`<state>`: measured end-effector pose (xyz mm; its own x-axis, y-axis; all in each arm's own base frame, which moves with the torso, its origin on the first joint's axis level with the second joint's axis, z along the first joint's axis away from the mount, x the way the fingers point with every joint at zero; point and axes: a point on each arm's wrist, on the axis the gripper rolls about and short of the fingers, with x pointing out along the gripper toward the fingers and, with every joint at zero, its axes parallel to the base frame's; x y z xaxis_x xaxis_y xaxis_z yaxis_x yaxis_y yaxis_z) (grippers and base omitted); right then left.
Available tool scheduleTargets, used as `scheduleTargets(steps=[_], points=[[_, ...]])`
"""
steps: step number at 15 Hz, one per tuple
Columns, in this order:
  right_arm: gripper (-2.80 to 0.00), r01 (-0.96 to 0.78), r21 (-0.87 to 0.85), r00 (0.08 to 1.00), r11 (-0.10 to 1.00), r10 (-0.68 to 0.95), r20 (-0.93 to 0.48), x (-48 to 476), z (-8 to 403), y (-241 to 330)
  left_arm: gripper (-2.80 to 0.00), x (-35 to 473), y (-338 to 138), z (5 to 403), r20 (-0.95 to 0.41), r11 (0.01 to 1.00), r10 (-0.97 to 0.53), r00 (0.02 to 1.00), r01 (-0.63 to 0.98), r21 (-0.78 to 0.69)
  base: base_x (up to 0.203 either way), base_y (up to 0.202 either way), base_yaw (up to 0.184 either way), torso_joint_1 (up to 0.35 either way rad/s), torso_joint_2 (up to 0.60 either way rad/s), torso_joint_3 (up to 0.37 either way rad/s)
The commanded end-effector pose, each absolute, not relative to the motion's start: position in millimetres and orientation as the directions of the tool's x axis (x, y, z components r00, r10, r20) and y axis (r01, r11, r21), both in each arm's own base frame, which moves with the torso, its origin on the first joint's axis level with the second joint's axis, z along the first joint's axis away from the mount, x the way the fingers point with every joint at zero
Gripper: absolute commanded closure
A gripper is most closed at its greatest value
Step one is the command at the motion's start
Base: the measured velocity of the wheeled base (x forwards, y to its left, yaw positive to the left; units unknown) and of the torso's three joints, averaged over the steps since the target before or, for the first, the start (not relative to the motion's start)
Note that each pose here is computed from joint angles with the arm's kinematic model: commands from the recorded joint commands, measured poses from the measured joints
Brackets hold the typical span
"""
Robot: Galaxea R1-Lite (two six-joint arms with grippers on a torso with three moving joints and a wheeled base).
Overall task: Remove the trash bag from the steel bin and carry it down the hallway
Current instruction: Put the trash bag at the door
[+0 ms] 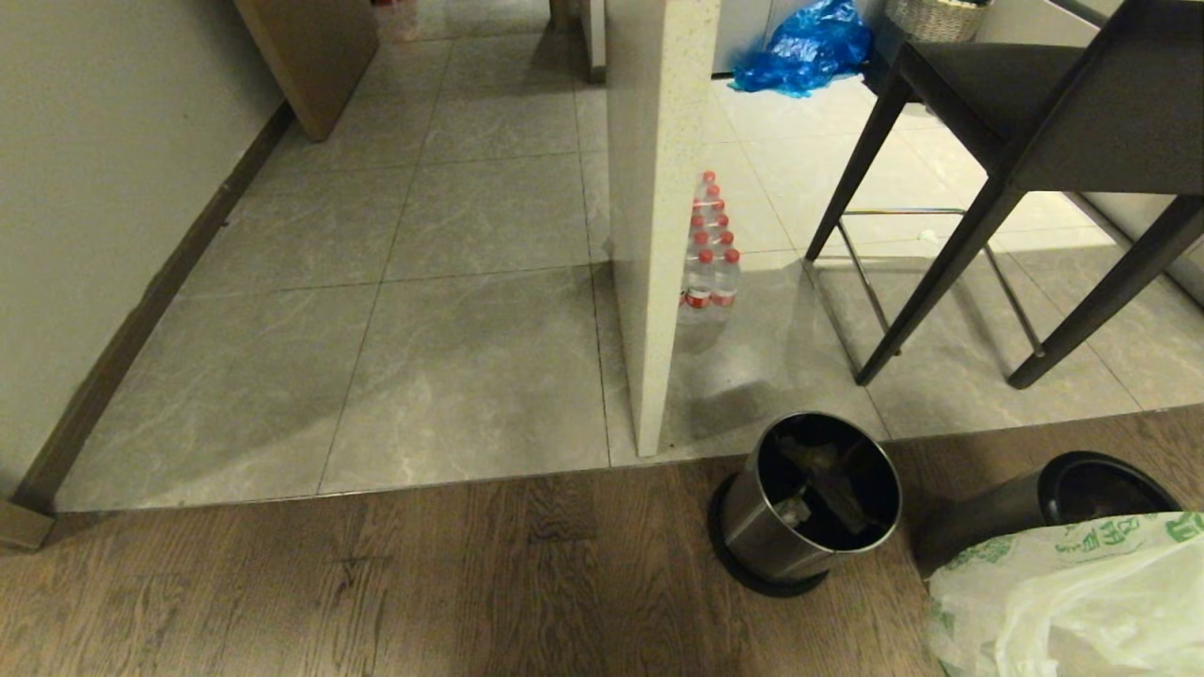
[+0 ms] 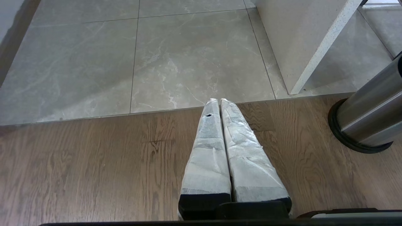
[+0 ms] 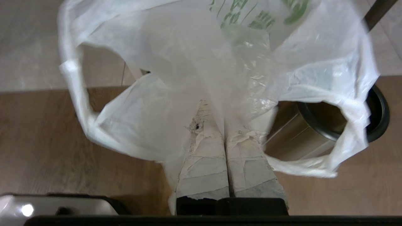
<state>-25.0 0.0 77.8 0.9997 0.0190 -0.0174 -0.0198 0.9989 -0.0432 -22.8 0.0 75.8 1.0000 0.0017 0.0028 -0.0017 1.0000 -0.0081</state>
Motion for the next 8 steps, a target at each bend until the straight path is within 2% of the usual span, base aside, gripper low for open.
scheduleTargets(steps=[1, 8], points=[[0.00, -0.018, 0.000, 1.000, 1.000, 0.018, -0.025, -24.1, 76.1, 0.0, 0.00, -22.9, 0.0, 75.8, 0.005, 1.000, 0.002, 1.000, -0.001, -0.009, 0.000, 0.000, 0.000, 0.000, 0.00, 0.000], [0.00, -0.008, 0.021, 1.000, 1.000, 0.008, 0.006, -22.9, 76.4, -0.2, 0.00, -22.9, 0.0, 75.8, 0.005, 1.000, 0.002, 1.000, -0.001, -0.009, 0.000, 0.000, 0.000, 0.000, 0.00, 0.000]])
